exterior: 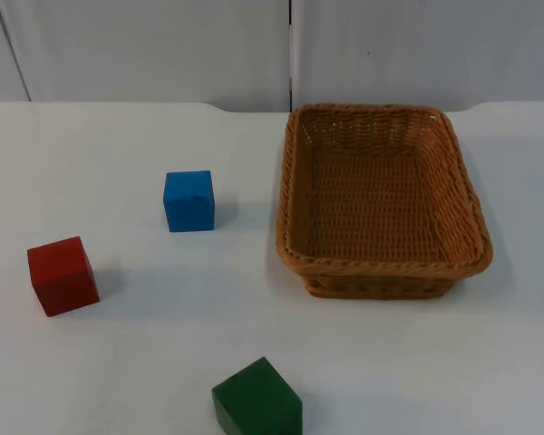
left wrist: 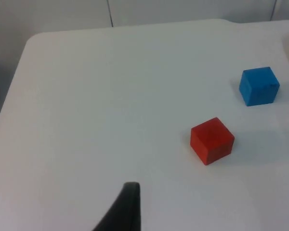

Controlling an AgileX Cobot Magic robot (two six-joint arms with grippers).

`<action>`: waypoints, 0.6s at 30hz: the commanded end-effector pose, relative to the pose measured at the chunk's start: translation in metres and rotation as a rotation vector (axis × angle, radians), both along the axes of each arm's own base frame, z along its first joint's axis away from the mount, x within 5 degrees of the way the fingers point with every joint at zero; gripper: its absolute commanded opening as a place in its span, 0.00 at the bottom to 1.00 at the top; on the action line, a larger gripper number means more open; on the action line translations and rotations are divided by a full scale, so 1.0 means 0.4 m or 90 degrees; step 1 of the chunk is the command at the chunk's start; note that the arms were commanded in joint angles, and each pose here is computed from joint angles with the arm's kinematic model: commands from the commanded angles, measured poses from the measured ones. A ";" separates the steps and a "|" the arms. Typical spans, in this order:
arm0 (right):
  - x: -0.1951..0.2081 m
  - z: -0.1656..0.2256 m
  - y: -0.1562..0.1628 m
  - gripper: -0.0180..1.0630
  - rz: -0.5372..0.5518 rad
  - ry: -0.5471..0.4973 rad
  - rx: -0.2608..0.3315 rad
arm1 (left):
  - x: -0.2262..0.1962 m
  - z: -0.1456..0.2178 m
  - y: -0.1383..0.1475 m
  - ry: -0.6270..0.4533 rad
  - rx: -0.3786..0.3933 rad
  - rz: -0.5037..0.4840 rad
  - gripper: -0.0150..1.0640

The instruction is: Pick up one cube with each hand and place exactly two cubes into the same basket, leaving the remaining cube outside.

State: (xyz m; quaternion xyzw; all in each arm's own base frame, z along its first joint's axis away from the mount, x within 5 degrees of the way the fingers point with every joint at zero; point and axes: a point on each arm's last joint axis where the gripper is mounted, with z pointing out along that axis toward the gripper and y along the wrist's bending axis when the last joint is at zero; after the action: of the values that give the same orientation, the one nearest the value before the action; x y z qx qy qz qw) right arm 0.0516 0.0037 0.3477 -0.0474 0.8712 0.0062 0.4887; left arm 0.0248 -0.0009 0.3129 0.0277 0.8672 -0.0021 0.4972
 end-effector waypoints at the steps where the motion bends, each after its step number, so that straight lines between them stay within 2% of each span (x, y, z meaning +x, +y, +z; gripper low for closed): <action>1: 0.015 0.022 0.001 0.98 0.001 -0.009 -0.005 | 0.013 0.007 -0.003 0.000 -0.007 -0.002 0.92; 18: 0.091 0.038 0.005 0.98 0.004 0.013 -0.011 | 0.067 0.033 -0.013 0.025 -0.020 -0.021 0.92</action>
State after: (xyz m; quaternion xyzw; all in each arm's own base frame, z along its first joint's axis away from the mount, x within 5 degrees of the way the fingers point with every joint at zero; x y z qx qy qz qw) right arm 0.0859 0.0057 0.3599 -0.0538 0.8796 0.0028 0.4727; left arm 0.0504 -0.0052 0.3226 0.0336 0.8803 -0.0202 0.4727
